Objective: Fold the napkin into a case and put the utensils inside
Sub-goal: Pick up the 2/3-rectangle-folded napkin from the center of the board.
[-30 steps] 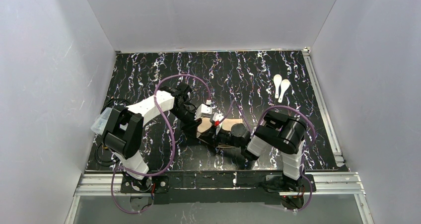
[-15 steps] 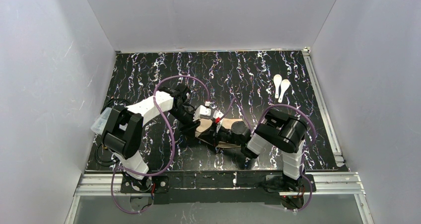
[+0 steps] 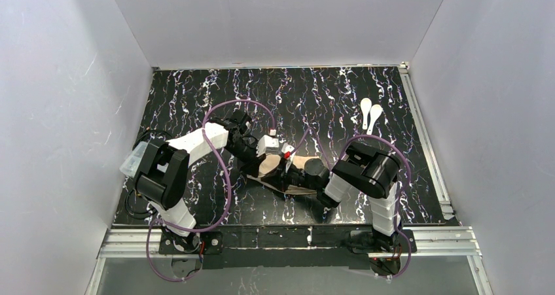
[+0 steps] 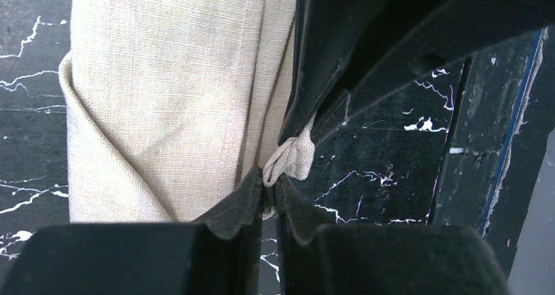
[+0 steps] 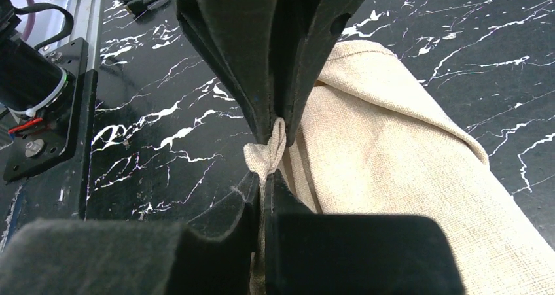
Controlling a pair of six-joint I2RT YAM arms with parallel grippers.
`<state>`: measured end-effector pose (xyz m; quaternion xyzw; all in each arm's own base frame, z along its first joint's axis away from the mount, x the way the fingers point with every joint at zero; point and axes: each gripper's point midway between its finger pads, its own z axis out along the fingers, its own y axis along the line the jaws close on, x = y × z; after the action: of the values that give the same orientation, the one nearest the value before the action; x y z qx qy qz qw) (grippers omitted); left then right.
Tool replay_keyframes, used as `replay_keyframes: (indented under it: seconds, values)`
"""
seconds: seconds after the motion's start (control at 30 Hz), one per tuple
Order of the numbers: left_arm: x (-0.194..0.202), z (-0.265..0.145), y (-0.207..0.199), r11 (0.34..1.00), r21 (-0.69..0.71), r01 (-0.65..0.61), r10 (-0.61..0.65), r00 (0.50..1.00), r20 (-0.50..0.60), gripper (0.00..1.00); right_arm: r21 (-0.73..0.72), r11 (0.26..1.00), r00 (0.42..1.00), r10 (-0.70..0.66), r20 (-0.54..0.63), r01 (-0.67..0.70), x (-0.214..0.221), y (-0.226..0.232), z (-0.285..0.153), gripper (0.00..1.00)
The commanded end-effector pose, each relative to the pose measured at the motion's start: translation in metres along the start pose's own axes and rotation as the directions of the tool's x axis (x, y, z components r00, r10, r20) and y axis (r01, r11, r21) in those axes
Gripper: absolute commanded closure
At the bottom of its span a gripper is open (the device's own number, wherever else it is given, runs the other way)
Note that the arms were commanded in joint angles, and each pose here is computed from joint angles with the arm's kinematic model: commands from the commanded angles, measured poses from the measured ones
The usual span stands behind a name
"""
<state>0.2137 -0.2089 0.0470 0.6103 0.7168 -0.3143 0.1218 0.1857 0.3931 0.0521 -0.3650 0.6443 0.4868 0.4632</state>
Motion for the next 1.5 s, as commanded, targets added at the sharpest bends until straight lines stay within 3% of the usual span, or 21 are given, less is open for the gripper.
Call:
replay_keyframes:
  seconds: [0.0,0.1,0.23,0.37,0.43,0.47,0.67,0.9,1.0,1.1,1.13,1.47]
  values:
    - [-0.010,-0.013,0.017,0.991,-0.128,0.047,-0.046,0.999,0.008,0.95,-0.069,0.997,0.998,-0.031,0.060,0.035,-0.019,0.014,0.008,0.92]
    - [-0.013,-0.016,0.018,0.988,-0.130,0.078,-0.075,0.997,0.026,0.93,-0.069,0.997,0.998,-0.025,0.059,0.029,-0.019,0.014,0.008,0.92]
    - [-0.011,-0.013,-0.010,0.997,-0.003,0.081,-0.081,0.996,0.035,0.74,-0.063,0.998,0.998,-0.012,0.063,0.016,-0.020,0.012,0.009,0.92]
    - [-0.004,-0.014,-0.030,0.997,0.079,0.027,-0.029,0.999,0.026,0.68,-0.055,0.998,0.998,0.014,0.065,-0.010,-0.022,0.008,0.008,0.93]
    - [-0.002,-0.015,-0.038,0.994,0.105,0.005,-0.008,1.000,0.028,0.61,-0.057,0.998,0.998,0.028,0.062,-0.025,-0.021,0.008,0.009,0.93]
    - [-0.001,-0.016,-0.039,0.994,0.110,-0.004,0.001,1.000,0.031,0.51,-0.059,0.998,0.998,0.034,0.061,-0.030,-0.021,0.008,0.009,0.93]
    - [-0.012,-0.013,-0.023,0.999,0.041,-0.010,0.008,0.998,0.060,0.49,-0.068,0.995,0.996,0.076,0.045,-0.073,-0.019,0.006,0.012,0.94]
    - [-0.007,-0.006,-0.003,0.999,-0.045,-0.029,0.030,0.999,0.021,0.58,-0.077,0.992,0.994,0.104,0.036,-0.102,-0.016,0.005,0.011,0.96]
    - [-0.004,-0.006,0.002,0.997,-0.072,-0.018,0.018,1.000,0.008,0.73,-0.080,0.991,0.993,0.115,0.032,-0.112,-0.014,0.006,0.010,0.96]
    - [-0.004,-0.008,0.009,0.994,-0.109,0.010,-0.010,1.000,0.003,0.97,-0.088,0.989,0.992,0.125,0.029,-0.123,-0.013,0.007,0.009,0.97]
    - [-0.005,-0.008,0.012,0.993,-0.120,0.021,-0.021,1.000,0.004,1.00,-0.090,0.988,0.991,0.129,0.030,-0.126,-0.013,0.007,0.009,0.97]
    - [-0.010,-0.008,0.007,0.991,-0.086,0.107,-0.104,0.994,0.035,1.00,-0.106,0.983,0.987,0.153,0.046,-0.147,-0.022,0.011,0.010,0.91]
